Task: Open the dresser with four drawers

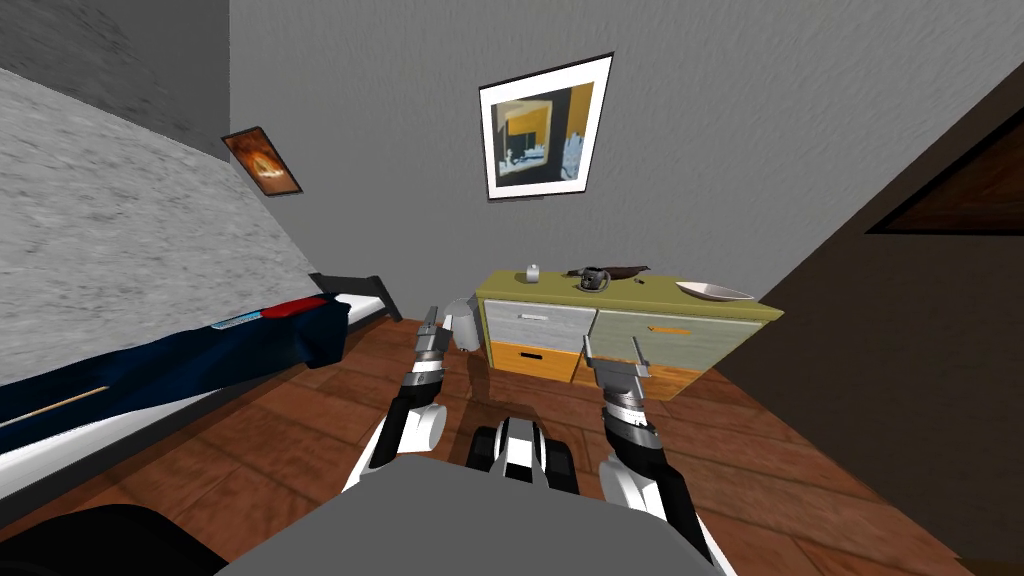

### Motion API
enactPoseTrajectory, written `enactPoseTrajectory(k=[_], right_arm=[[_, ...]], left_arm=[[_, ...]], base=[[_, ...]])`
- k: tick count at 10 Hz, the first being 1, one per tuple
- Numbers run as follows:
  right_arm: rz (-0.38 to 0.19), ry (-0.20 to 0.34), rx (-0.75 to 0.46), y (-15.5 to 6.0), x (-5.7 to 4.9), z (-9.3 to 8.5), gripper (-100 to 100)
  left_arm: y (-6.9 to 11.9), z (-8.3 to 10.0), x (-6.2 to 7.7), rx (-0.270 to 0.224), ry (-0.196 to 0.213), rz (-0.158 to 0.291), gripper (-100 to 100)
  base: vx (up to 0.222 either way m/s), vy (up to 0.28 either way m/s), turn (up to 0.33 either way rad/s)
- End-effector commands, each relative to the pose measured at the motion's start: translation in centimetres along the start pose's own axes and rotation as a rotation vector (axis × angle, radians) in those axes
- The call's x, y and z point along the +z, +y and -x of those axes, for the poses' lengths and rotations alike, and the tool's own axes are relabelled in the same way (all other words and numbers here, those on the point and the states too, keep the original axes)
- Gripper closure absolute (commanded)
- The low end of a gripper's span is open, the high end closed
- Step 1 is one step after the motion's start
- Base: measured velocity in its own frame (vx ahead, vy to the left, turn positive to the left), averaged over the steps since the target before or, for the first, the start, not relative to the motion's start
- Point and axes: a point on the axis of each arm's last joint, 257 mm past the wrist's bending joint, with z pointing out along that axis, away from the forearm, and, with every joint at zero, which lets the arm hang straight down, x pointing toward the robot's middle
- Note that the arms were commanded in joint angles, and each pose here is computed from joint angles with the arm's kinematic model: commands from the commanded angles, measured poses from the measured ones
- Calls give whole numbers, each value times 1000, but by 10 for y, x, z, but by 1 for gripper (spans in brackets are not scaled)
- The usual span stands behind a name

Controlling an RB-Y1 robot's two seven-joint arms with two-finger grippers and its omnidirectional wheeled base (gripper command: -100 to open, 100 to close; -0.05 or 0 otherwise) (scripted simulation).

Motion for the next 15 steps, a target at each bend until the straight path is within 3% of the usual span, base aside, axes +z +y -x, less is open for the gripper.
enactPoseTrajectory(k=[1,11,12,14,15], right_arm=[[-1,-16,112,-7,-5,5,-100],[9,-72,489,-29,-21,22,-100],[14,-94,554,-37,-26,28,-100],[16,-94,607,-37,-26,28,-100],[23,-117,671,-44,-32,34,-100]], left_arm=[[0,0,0,0,0,0,0],[0,0,0,0,0,0,0],[0,0,0,0,0,0,0],[0,0,0,0,0,0,0],[0,0,0,0,0,0,0]], base=[[74,41,1],[55,29,4],[61,32,15],[52,34,5],[63,24,22]])
